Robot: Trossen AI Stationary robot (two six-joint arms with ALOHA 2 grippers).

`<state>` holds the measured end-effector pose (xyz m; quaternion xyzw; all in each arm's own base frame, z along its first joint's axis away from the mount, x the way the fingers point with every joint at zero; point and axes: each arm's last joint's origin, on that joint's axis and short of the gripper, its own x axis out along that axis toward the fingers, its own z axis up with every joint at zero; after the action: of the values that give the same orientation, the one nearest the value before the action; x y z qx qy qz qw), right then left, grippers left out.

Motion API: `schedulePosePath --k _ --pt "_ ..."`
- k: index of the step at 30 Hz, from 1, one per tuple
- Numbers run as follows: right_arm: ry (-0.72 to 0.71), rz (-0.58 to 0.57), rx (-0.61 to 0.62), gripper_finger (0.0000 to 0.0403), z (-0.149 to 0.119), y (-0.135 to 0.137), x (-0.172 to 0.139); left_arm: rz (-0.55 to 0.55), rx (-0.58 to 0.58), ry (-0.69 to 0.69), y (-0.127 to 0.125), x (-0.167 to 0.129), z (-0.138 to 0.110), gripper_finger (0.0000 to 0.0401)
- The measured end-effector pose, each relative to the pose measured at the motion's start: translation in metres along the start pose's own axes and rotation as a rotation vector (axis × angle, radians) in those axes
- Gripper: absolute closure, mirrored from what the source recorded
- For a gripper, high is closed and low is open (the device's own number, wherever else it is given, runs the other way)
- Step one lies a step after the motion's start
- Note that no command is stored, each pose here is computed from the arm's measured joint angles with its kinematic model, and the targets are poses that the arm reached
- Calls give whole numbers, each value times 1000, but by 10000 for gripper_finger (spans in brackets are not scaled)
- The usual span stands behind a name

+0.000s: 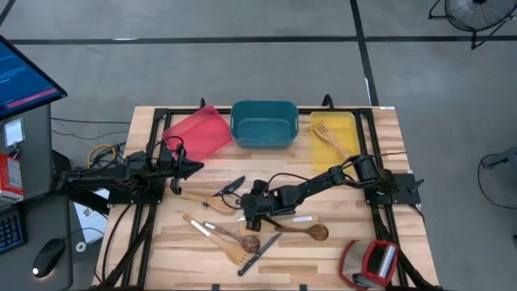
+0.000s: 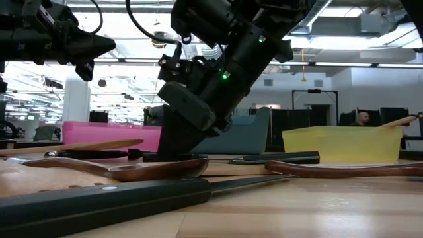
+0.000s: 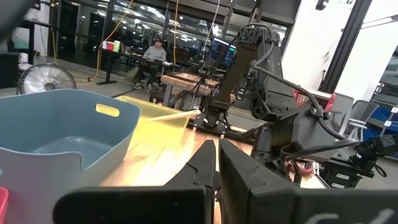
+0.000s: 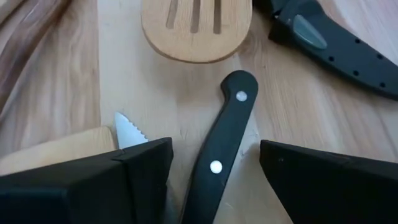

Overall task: Pick & Place Kitchen Items
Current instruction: Put the black knife into the blue bin

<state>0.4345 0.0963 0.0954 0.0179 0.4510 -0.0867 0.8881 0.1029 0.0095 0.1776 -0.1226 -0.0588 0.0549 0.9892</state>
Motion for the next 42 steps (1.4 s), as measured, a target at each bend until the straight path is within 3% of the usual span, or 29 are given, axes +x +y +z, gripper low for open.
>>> schedulePosePath --k 15,19,26,34,42 --pt "-10 19 11 307 3 0 -4 -1 0 -3 0 0 0 398" --pt "-13 17 11 318 3 -1 -5 -1 0 -3 0 0 0 398" --pt "-19 1 -18 302 10 -5 -23 -1 0 -4 0 0 0 398" --pt "-176 56 -30 308 45 -9 -83 0 0 0 0 0 0 398" --pt "-390 126 -45 304 73 -12 -165 -1 0 -4 0 0 0 398"
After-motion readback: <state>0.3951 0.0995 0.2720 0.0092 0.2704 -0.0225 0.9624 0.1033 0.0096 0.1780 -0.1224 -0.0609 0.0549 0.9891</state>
